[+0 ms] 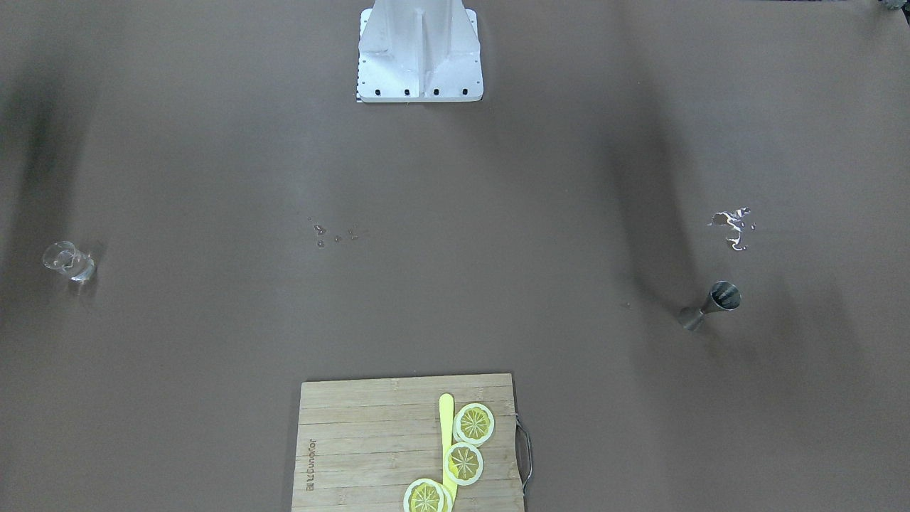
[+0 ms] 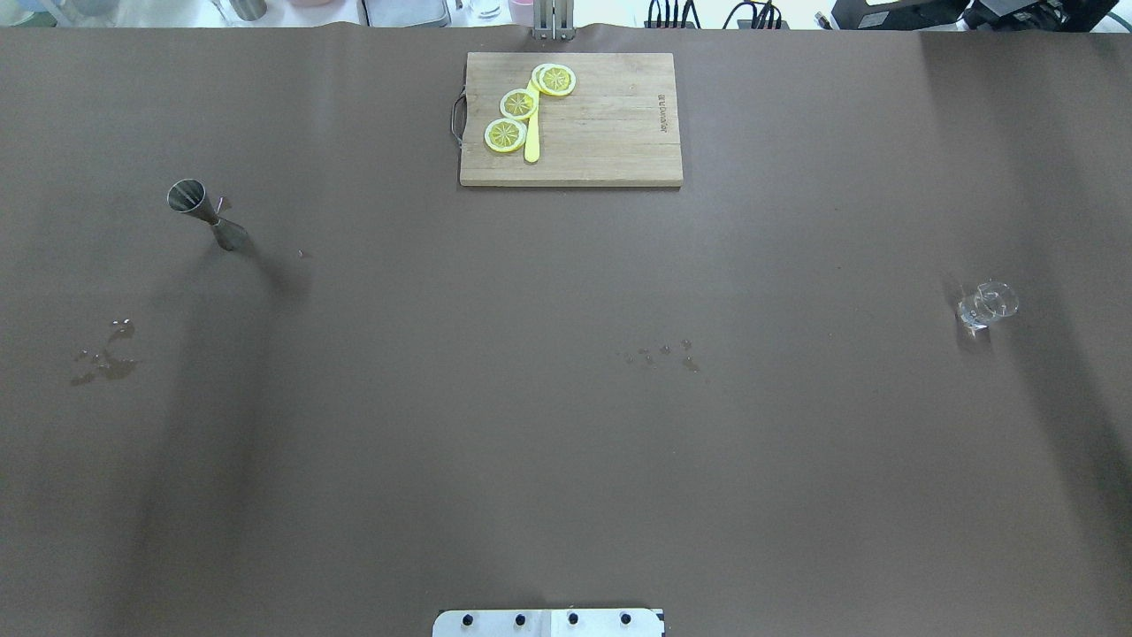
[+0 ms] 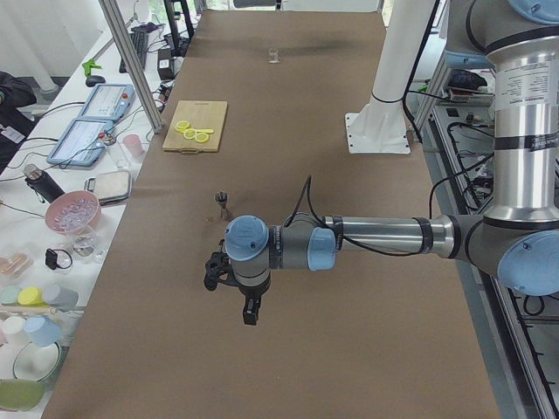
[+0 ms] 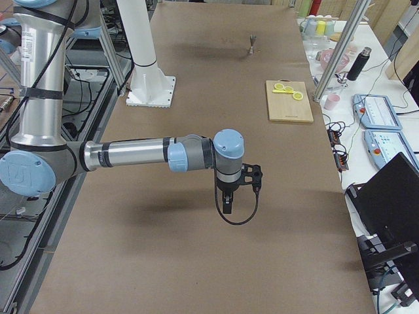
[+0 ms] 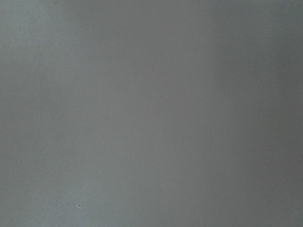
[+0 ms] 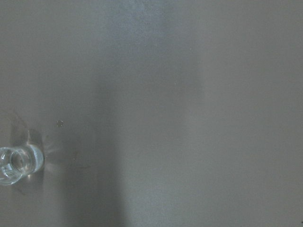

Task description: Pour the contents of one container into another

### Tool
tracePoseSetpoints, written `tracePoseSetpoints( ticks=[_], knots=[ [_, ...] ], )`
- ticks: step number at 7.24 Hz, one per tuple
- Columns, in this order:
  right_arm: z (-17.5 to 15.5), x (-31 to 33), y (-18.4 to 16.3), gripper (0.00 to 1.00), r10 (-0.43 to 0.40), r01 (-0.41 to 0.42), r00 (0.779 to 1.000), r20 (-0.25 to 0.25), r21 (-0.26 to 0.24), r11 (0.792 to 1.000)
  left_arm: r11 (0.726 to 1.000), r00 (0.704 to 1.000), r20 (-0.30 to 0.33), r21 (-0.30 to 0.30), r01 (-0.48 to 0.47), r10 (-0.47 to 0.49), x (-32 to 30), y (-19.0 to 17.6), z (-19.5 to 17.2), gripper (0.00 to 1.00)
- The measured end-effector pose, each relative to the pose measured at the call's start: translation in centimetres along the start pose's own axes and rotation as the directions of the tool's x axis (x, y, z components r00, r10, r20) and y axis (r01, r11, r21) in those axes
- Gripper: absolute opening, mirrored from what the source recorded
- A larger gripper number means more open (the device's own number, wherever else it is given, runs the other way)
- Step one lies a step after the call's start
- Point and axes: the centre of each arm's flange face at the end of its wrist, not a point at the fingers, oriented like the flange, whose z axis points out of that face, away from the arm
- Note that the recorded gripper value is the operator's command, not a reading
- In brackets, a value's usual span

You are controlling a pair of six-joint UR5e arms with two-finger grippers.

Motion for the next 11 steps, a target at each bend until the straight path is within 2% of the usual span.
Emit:
tracePoseSetpoints(
  ticks=[11],
  knots=[
    [-0.4, -0.6, -1.6, 1.0, -0.002, 0.002, 1.0, 0.0, 0.018, 1.0, 0.999, 1.0, 0.005, 0.028, -0.018, 0.017, 1.1, -1.6, -1.3, 0.98]
  ],
)
